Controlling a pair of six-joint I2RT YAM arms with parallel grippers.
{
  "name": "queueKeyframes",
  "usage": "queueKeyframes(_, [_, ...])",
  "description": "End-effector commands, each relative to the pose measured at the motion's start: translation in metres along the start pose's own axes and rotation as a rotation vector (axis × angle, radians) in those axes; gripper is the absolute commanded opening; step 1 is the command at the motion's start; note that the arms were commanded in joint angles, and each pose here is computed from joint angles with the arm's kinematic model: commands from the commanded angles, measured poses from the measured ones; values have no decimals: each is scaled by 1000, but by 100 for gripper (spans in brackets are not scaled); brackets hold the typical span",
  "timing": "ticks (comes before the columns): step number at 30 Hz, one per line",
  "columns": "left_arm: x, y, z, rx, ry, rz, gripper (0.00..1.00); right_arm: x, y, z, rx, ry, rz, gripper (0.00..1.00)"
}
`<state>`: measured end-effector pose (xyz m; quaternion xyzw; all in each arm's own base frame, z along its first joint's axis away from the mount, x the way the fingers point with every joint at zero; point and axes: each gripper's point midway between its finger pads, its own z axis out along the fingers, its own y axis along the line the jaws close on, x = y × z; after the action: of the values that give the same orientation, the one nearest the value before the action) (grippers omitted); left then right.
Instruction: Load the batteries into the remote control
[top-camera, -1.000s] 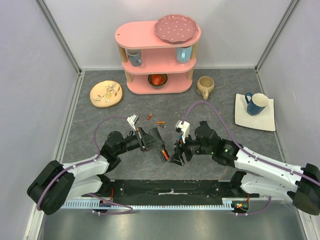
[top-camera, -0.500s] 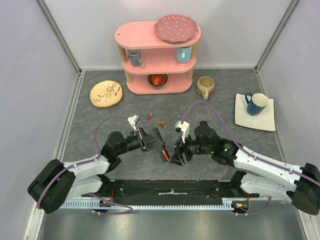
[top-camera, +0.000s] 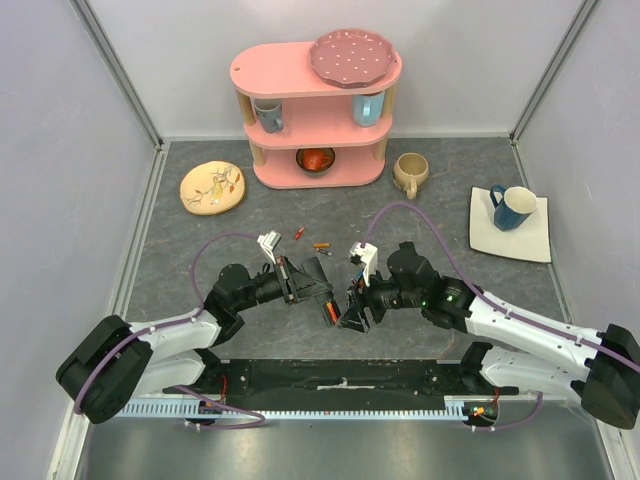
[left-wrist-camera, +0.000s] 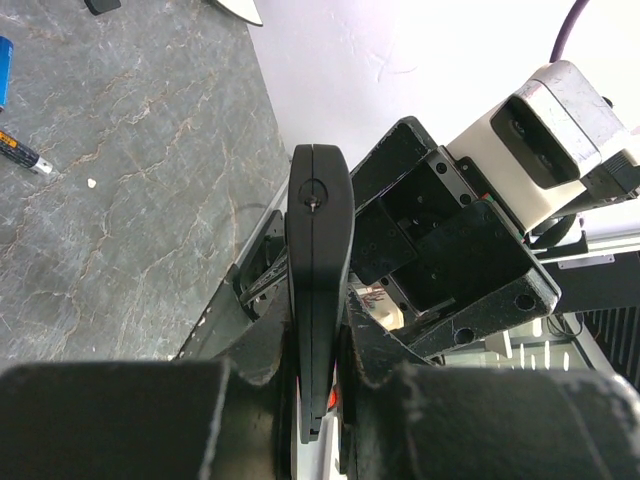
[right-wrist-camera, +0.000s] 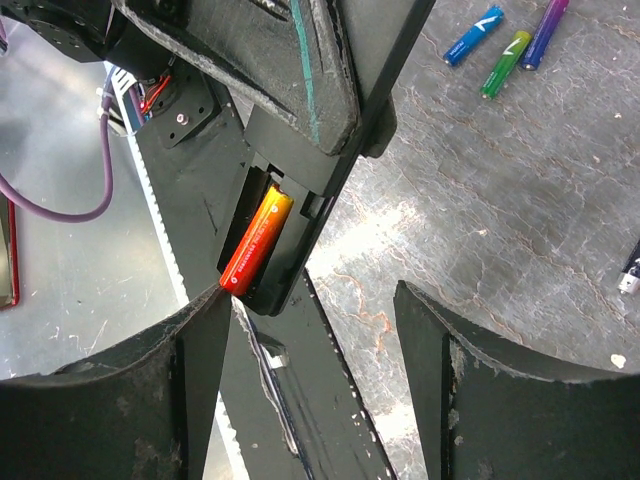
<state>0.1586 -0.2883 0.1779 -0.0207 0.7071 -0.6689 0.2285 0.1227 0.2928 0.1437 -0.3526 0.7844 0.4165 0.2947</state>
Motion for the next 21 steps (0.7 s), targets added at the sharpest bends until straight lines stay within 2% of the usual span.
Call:
queueKeyframes(1, [27,-44,-2,166,145,45,2,-50,-30,-2,147,-171,-17,72])
queueKeyframes(21, [31,-48,-3,179,171,58,2,-53,-47,-8,185,-190,37,72])
